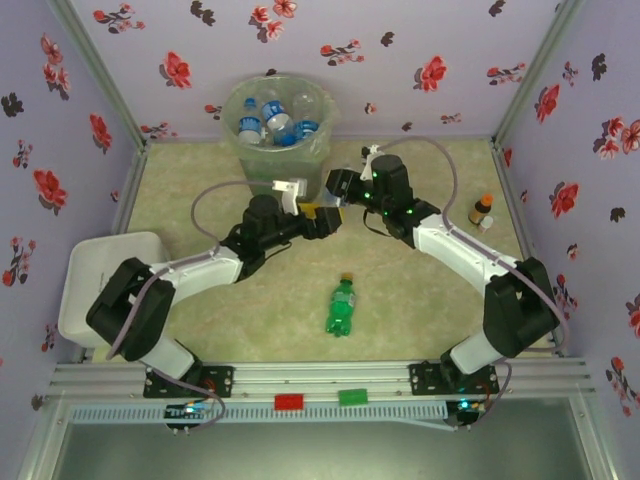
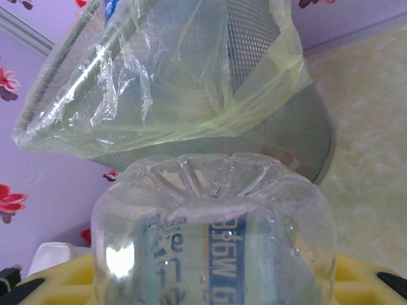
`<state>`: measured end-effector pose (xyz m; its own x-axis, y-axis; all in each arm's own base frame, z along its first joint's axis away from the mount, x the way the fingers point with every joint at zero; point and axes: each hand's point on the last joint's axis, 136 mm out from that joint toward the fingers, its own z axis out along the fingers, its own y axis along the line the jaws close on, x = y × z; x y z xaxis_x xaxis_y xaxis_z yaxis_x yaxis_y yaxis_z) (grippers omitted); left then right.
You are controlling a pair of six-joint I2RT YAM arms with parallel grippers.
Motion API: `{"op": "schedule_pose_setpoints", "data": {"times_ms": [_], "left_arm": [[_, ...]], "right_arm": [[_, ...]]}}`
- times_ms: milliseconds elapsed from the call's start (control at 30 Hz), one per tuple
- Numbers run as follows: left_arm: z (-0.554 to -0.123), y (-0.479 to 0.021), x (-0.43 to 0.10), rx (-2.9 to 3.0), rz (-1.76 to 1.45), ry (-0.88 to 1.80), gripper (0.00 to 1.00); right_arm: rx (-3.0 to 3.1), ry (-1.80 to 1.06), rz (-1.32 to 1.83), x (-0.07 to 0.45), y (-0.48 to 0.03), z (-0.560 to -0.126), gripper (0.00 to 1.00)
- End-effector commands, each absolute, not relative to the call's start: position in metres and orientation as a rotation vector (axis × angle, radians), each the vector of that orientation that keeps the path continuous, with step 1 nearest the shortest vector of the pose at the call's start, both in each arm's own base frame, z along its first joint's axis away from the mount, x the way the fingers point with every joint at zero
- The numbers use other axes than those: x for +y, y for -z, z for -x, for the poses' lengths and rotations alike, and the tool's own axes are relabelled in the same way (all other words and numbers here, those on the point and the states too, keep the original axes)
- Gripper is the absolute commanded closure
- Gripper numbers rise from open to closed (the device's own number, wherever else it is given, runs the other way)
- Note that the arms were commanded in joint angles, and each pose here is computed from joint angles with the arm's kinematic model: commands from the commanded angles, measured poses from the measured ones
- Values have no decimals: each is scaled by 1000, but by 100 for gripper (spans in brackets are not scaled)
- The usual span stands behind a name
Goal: Put the plastic bottles in the bin
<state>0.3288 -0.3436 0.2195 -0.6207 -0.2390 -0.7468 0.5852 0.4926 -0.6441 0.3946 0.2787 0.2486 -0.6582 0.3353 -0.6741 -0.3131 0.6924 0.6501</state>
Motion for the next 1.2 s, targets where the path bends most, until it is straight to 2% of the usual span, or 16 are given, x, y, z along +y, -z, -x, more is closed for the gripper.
{"op": "schedule_pose_setpoints", "data": {"times_ms": [0, 200, 300, 400, 467, 567, 633, 700, 867, 1000, 1167], "left_arm": [[-335, -235, -356, 1824, -347, 1237, 0], [-340, -230, -361, 1844, -342, 1241, 8], [-341, -231, -362, 1841, -344, 1241, 16], [-342, -234, -362, 1831, -350, 1241, 28], [-341, -235, -362, 1828, -349, 1242, 41], [-340, -236, -362, 1825, -348, 1249, 51], [-340, -235, -362, 1828, -342, 1257, 52], [-339, -236, -361, 1826, -335, 1264, 53], [-338, -232, -353, 1839, -305, 1260, 52], [-342, -240, -338, 1835, -292, 1214, 52], [-352, -280, -313, 1790, -319, 1060, 52]], "right_arm": [[1984, -1097, -10, 283, -277, -387, 52], [1970, -1130, -3, 284, -280, -382, 52], [1967, -1140, -3, 285, -279, -381, 52], [1972, -1148, -9, 285, -277, -381, 52], [1972, -1149, -10, 285, -276, -380, 51], [1965, -1149, -15, 284, -278, -381, 45], [1955, -1146, -24, 283, -281, -381, 37], [1939, -1131, -37, 279, -286, -382, 23], [1896, -980, -73, 252, -302, -384, 2], [1880, -828, -130, 221, -306, -382, 0], [1917, -623, -242, 180, -279, -375, 0]]}}
